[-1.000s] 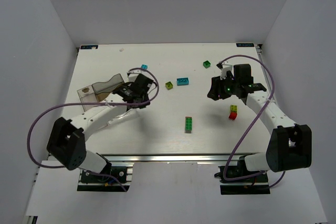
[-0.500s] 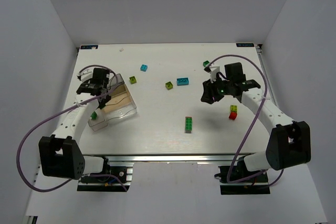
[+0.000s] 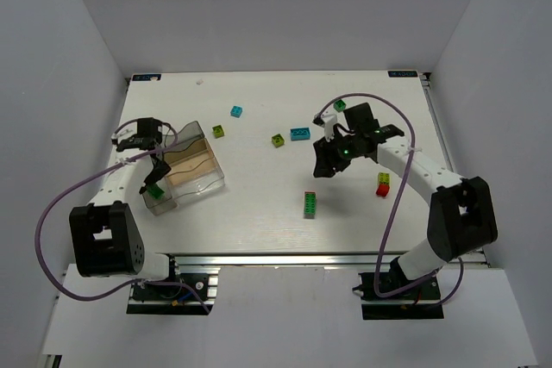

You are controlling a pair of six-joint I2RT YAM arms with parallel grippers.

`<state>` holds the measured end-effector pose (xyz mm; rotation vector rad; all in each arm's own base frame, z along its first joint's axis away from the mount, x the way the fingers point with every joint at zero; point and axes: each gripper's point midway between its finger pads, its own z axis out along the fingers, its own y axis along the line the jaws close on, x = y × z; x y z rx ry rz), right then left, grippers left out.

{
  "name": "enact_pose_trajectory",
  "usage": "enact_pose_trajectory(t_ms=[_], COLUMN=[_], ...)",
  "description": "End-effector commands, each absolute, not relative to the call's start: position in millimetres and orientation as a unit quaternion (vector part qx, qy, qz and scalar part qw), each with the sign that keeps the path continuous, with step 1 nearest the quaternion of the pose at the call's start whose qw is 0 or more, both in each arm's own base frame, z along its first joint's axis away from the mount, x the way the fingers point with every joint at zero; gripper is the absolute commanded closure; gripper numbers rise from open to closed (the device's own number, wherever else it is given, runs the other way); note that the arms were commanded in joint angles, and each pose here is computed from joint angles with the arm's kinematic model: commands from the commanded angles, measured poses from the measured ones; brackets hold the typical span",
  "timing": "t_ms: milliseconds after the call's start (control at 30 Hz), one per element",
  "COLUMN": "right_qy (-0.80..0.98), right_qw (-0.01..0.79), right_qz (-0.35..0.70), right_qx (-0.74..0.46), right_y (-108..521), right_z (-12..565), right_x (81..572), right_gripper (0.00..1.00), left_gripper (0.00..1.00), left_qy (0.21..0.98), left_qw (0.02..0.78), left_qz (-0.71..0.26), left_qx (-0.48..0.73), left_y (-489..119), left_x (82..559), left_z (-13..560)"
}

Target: Sort the legos into containers by color

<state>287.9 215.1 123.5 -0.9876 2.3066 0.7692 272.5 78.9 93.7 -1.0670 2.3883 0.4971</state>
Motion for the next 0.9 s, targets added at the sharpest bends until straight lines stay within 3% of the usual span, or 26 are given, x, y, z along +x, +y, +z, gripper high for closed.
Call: enact_pose_trajectory(t_ms=[0,33,133,300,533,867], right_qy=[0.857,0.863,0.89,0.915,0.95,0.968], right_qw=[0.223,0.212,0.178,0.192,0.198,0.173], right_qz=[0.306,0.305,0.29,0.244,0.127,0.065], right_qx=[-0.349,-0.342,-0.304,-0.258,-0.203,-0.168], right_y=[232,234,238,240,230,231], right_z=[124,119,106,103,94,71], right_x=[276,274,270,275,282,253], right_gripper=[0.45,0.46,0.46,0.35,0.2,0.31], left_gripper=[0.3,0.23,0.16,0.16,0.15,0.13], left_qy=[0.87,0.871,0.874,0.874,0.868,0.867], left_qw=[0.248,0.245,0.248,0.266,0.321,0.325], left_qz=[0.16,0.157,0.141,0.103,-0.025,-0.091], left_qx=[-0.395,-0.395,-0.394,-0.394,-0.377,-0.366], left_y=[78,77,72,61,19,-6], left_x=[282,281,279,280,275,251], left_z=[99,98,99,109,148,163])
